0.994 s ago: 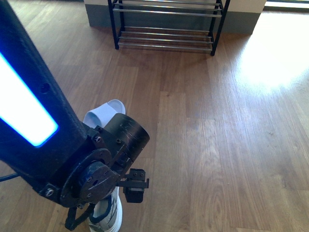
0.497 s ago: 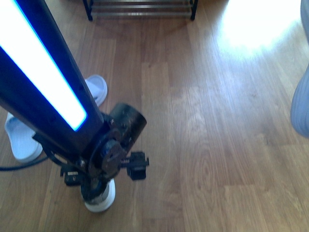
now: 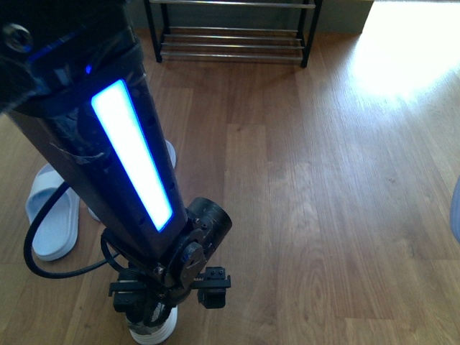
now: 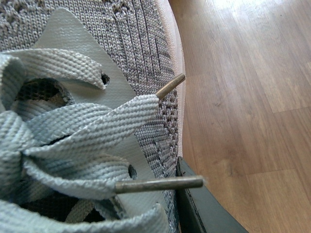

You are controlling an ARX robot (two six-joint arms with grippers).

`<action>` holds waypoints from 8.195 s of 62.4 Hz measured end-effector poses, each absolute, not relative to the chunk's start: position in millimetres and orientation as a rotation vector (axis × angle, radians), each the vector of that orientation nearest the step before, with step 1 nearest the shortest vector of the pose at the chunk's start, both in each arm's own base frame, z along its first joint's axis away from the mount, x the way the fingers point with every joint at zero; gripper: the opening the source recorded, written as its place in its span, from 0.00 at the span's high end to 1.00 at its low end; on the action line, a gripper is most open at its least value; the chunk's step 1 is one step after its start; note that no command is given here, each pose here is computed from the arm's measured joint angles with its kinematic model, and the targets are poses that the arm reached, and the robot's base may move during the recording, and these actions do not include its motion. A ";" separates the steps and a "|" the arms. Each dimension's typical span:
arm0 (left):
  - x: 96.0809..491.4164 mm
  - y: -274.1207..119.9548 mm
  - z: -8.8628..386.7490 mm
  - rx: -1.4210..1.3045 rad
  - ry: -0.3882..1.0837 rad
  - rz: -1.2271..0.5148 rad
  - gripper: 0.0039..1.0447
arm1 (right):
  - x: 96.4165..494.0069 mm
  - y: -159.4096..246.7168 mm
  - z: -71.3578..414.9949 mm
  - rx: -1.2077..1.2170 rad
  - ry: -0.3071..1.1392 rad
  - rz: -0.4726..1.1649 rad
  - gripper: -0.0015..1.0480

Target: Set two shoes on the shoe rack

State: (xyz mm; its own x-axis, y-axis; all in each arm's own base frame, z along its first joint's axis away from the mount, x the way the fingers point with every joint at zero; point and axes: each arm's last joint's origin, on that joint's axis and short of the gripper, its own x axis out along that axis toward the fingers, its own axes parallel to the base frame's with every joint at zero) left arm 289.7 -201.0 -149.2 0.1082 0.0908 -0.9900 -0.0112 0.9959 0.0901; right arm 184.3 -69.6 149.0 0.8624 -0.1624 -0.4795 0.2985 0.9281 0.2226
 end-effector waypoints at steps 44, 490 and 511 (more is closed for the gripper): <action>294.3 -194.0 -165.6 0.113 1.487 0.070 0.72 | 184.3 -69.6 149.0 0.297 0.473 -0.245 0.97; 190.8 -131.5 155.7 0.009 0.566 -0.160 0.97 | 184.4 -69.3 149.0 0.294 0.473 -0.243 0.97; 190.7 -131.4 155.5 0.009 0.567 -0.160 0.97 | 184.2 -69.3 148.6 0.294 0.474 -0.243 0.97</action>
